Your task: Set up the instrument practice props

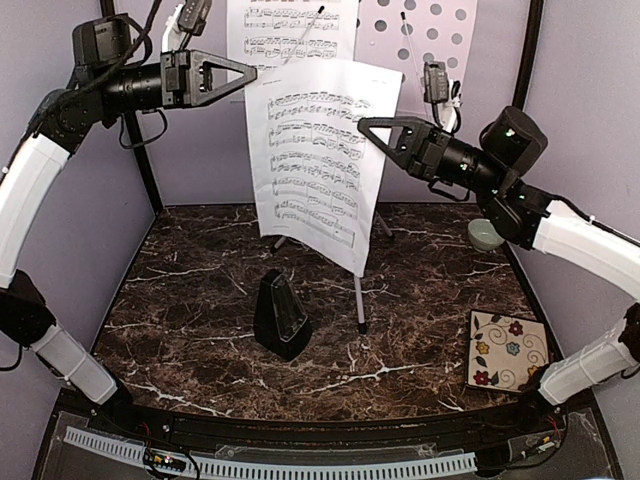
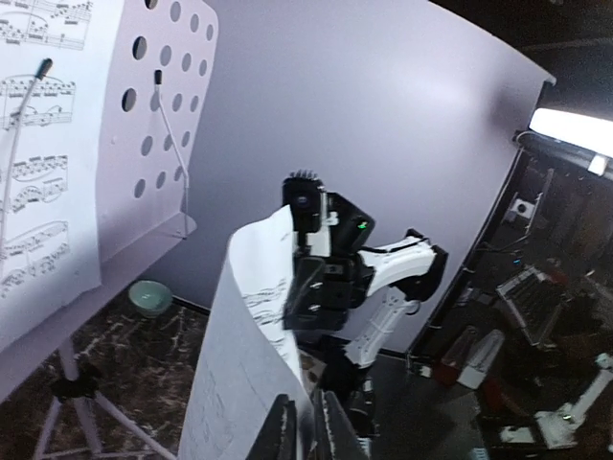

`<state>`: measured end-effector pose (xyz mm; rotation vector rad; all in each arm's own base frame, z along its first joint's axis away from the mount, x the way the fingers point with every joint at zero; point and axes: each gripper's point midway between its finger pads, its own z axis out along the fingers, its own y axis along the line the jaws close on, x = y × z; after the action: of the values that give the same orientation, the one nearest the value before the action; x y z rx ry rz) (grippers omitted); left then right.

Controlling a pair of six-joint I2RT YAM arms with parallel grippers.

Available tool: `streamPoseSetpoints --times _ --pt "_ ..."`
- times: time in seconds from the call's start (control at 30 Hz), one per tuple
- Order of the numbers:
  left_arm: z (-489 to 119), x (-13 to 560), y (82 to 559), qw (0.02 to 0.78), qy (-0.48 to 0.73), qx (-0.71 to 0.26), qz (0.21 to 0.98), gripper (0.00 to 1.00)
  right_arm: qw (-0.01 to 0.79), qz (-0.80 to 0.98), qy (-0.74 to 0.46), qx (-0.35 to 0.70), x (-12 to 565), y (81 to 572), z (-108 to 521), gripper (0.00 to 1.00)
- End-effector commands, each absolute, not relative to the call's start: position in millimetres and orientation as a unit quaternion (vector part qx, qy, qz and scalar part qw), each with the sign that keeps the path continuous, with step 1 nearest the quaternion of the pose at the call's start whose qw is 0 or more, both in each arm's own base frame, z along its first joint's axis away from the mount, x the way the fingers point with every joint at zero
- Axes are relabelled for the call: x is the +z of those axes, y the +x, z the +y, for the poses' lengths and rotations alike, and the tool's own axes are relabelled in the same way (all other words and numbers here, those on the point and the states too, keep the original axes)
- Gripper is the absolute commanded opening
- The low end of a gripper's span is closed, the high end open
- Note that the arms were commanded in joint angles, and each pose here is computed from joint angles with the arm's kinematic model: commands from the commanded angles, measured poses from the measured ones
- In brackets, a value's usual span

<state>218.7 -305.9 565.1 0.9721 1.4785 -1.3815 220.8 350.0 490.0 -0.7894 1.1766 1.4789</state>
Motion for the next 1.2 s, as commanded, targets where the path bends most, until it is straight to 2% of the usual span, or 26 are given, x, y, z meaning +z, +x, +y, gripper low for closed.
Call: streamPoseSetpoints --times 0.0,0.1,0.17,0.23,0.3,0.4,0.5,0.83,1.03,1.17 --pt "-290.5 552.4 248.3 0.516 0.357 -0.458 0.63 0.3 0.572 0.519 -0.322 0.548 487.7 229.9 332.9 0.0" --pt "-293.5 536.4 251.7 0.515 0.368 -0.449 0.631 0.54 0.589 0.517 -0.332 0.525 498.3 223.5 323.4 0.0" --pt "-296.7 523.5 253.9 0.515 0.379 -0.44 0.631 0.65 0.592 0.522 -0.342 0.511 501.4 218.7 318.5 0.0" --pt "-296.9 516.1 254.3 0.526 0.39 -0.428 0.623 0.72 0.598 0.522 -0.35 0.497 506.9 212.3 311.8 0.0" --pt "-299.1 502.9 256.6 0.537 0.401 -0.418 0.614 0.89 0.602 0.525 -0.356 0.485 510.0 206.8 305.3 0.0" --pt "-303.9 496.3 260.9 0.551 0.412 -0.413 0.596 0.94 0.608 0.531 -0.364 0.465 513.1 199.8 295.1 0.0" --pt "-319.1 484.8 264.4 0.53 0.434 -0.427 0.59 0.98 0.606 0.537 -0.377 0.449 513.4 192.9 288.9 0.0" --pt "-358.2 454.2 259.7 0.499 0.472 -0.447 0.574 0.97 0.606 0.544 -0.383 0.437 523.7 178.7 274.1 0.0" --pt "-369.2 453.3 240.9 0.458 0.488 -0.499 0.55 0.83 0.616 0.545 -0.375 0.427 527.8 180.3 269.3 0.0" --pt "-368.2 450.6 233.1 0.448 0.485 -0.51 0.552 0.64 0.641 0.543 -0.353 0.413 533.4 185.4 260.9 0.0"
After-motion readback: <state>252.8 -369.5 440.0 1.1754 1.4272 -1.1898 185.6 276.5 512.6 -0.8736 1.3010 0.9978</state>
